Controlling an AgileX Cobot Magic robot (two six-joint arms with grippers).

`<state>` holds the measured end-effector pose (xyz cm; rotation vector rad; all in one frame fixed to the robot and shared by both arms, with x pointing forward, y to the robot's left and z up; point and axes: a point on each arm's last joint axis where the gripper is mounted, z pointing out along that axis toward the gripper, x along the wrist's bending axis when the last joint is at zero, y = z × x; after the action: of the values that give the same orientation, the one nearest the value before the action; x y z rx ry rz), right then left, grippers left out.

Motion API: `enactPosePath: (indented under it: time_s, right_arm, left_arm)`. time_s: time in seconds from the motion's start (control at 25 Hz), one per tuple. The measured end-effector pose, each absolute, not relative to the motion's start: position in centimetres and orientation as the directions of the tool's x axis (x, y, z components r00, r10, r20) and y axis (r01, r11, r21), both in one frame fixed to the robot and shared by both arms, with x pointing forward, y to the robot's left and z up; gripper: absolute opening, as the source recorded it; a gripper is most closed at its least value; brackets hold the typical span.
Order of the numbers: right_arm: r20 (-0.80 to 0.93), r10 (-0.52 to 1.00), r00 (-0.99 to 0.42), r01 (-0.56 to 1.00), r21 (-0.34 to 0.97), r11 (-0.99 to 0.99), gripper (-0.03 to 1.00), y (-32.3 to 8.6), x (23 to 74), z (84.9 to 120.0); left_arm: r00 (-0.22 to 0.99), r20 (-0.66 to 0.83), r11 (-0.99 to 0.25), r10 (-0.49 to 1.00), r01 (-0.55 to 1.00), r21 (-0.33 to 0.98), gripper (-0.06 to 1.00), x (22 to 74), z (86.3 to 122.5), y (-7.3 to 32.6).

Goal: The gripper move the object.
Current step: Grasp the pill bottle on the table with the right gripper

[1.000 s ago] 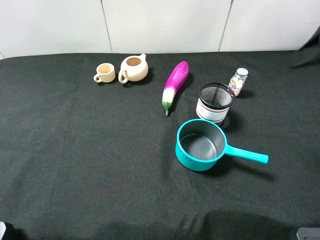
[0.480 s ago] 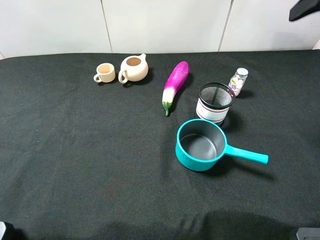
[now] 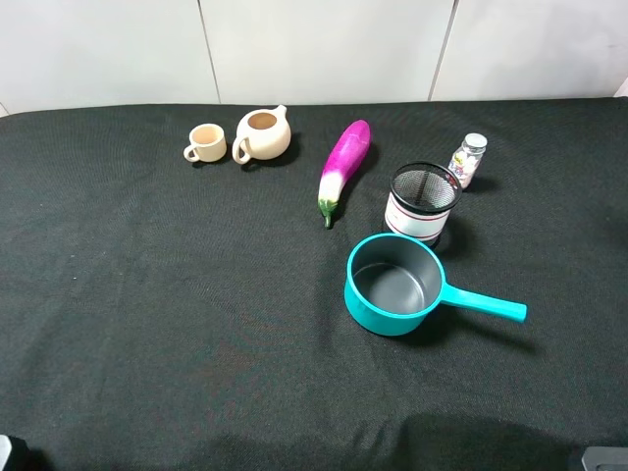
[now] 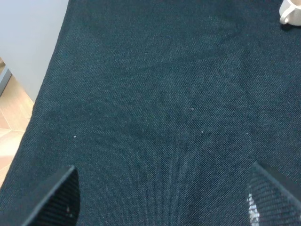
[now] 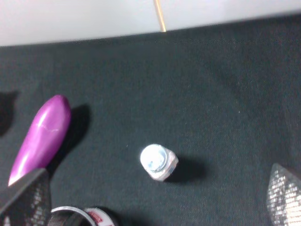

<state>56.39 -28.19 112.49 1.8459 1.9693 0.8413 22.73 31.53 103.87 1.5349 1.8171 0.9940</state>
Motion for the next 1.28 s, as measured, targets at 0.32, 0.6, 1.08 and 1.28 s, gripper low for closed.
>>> enactPosePath:
  time_s: [0.32,0.6,1.08,1.28]
  right_arm:
    - [0.148,0.971,-0.187,0.822,0.564,0.072,0.69,-23.8,60.2,110.5]
    - [0.18,0.955,-0.235,0.86,0.496,0.119,0.69,-18.8,61.2,107.5]
    - [0.248,0.953,-0.174,0.897,0.439,0.05,0.69,-14.1,60.4,105.9]
    - [0.218,0.963,-0.159,0.902,0.428,0.052,0.69,-14.7,61.0,105.1]
  left_arm:
    - [-0.191,0.047,0.071,0.98,0.568,0.82,0.71,22.7,103.9,31.5]
    - [-0.191,0.047,0.071,0.98,0.568,0.82,0.71,22.7,103.9,31.5]
    - [-0.191,0.047,0.071,0.98,0.568,0.82,0.71,22.7,103.9,31.5]
    - [-0.191,0.047,0.071,0.98,0.568,0.82,0.71,22.7,103.9,31.5]
